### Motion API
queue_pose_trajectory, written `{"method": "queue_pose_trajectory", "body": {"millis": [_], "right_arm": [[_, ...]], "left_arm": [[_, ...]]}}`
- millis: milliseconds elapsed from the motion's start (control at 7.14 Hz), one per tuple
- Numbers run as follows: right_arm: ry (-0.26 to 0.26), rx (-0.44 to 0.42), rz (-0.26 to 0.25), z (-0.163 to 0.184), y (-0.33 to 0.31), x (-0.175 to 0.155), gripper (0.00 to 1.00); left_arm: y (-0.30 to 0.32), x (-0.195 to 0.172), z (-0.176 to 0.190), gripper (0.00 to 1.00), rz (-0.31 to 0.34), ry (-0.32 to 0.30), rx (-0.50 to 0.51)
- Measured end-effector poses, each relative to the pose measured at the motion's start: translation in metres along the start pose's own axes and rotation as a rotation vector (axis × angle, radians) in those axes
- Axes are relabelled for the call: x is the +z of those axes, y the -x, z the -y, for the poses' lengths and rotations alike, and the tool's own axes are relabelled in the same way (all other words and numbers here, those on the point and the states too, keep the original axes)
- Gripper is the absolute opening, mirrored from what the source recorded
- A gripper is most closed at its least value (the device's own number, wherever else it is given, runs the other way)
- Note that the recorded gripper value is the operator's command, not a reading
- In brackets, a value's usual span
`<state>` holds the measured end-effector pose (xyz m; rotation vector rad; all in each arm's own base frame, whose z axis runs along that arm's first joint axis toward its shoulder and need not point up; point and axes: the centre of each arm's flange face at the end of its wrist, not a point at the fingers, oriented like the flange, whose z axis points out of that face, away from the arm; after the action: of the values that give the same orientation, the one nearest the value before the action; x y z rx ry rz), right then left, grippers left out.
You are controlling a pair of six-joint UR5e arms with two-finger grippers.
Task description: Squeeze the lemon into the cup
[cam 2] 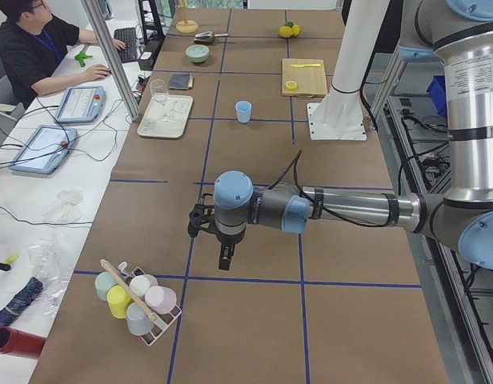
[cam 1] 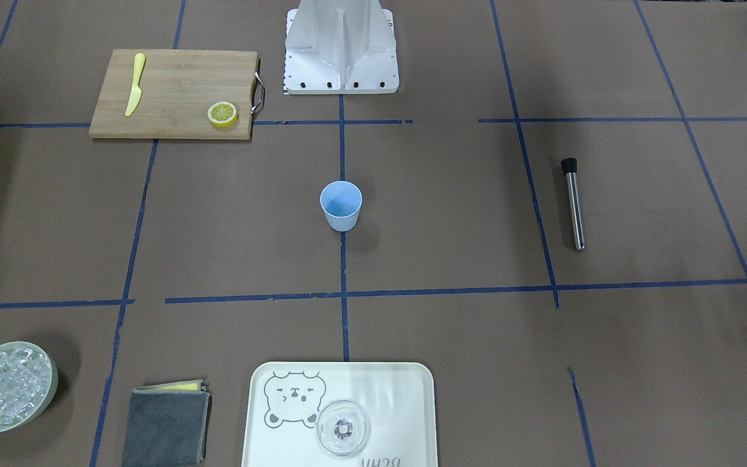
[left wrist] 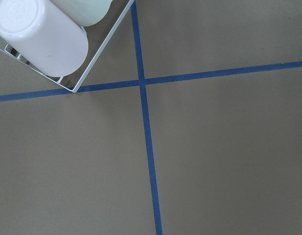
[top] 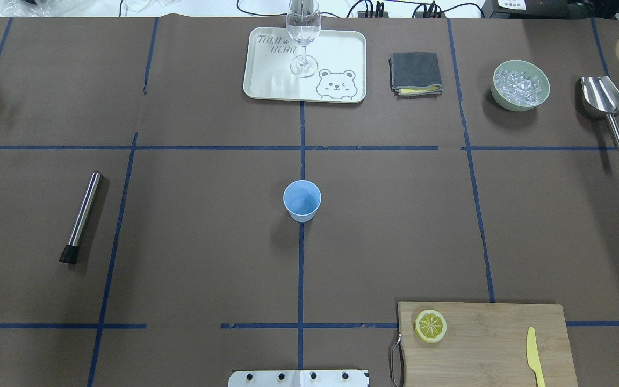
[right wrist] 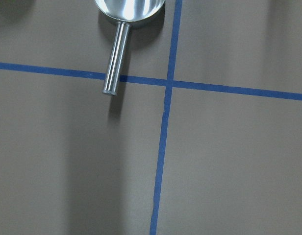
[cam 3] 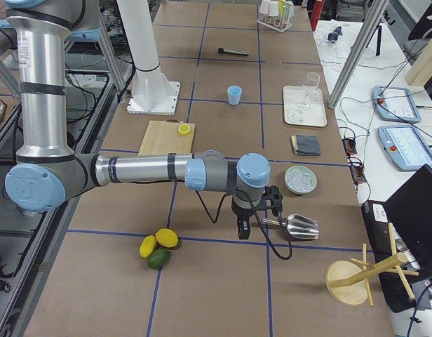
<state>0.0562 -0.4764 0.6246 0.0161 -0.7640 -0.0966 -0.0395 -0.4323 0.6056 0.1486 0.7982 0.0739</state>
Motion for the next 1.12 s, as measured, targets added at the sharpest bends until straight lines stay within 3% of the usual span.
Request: {"method": "queue_pose_trajectory", "body": {"millis": [420, 700, 840, 1120], "right_arm": [[-0.007, -0.044, -0.007, 0.007, 0.009, 0.003, 1.0], [-0.066, -0.138, -0.02, 0.019, 0.026, 0.004, 1.0], [-0.089, -0.184, -0.016, 0.024, 0.04, 0.007, 1.0], [-0.159, -0.328, 0.003, 0.037, 0.09, 0.017, 1.0]], "left_arm": [[-0.003, -0.002, 0.005, 1.0, 0.0, -0.006, 0.006], [-0.011, -0.01, 0.011, 1.0, -0.006, -0.03, 0.032], [-0.022, -0.019, 0.019, 1.0, -0.009, -0.063, 0.066], [-0.045, -0.041, 0.045, 1.0, -0.017, -0.192, 0.192]]}}
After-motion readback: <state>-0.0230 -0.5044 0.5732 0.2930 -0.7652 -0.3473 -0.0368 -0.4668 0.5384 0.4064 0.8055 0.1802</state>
